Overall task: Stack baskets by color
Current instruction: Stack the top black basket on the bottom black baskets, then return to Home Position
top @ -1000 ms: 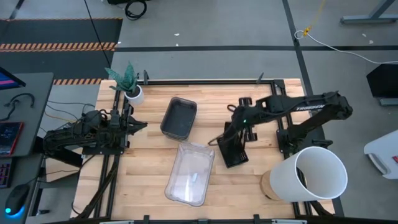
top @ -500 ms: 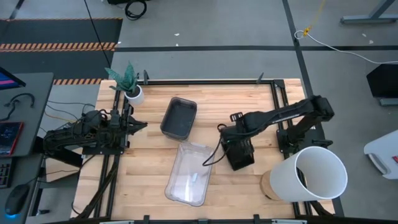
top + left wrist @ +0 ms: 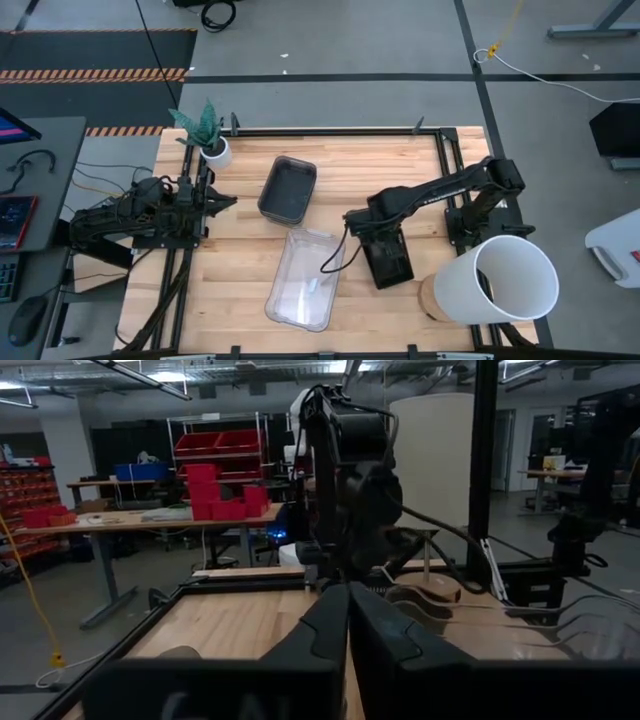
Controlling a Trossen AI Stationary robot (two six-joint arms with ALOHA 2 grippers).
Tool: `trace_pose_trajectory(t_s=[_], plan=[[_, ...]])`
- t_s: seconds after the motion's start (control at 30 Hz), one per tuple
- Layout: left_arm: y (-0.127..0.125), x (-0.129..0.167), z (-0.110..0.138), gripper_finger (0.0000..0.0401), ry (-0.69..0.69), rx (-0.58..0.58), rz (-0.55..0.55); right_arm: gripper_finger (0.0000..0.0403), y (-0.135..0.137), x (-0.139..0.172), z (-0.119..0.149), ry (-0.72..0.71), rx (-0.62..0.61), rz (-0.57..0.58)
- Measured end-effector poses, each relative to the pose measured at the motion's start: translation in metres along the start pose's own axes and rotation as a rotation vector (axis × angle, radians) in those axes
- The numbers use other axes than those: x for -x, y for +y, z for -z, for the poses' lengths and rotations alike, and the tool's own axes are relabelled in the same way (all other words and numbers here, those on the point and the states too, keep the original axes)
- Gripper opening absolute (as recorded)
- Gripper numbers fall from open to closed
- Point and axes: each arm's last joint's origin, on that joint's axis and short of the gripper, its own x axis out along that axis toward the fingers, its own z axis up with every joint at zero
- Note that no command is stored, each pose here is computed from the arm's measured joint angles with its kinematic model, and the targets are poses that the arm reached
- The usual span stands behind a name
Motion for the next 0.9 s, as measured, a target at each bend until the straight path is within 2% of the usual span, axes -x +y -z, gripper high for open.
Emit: trace_pose_trajectory(t_s=[0.23, 0.47, 0.77, 0.9], plan=[[0.000, 0.000, 0.000, 0.0013, 0.002, 0.000, 0.000, 0.0029, 0.003, -0.010, -0.009, -0.013, -0.009, -0.097], [0.000, 0.000, 0.001, 0.0022, 0.006, 0.001, 0.000, 0.0036, 0.003, -0.016, -0.017, -0.035, -0.085, -0.100], [0.000, 0.000, 0.001, 0.0012, 0.007, 0.001, 0.000, 0.0090, 0.002, -0.015, -0.017, -0.044, -0.192, -0.102], [0.000, 0.000, 0.001, 0.0015, 0.006, 0.001, 0.000, 0.0113, 0.002, -0.015, -0.017, -0.046, -0.202, -0.100]])
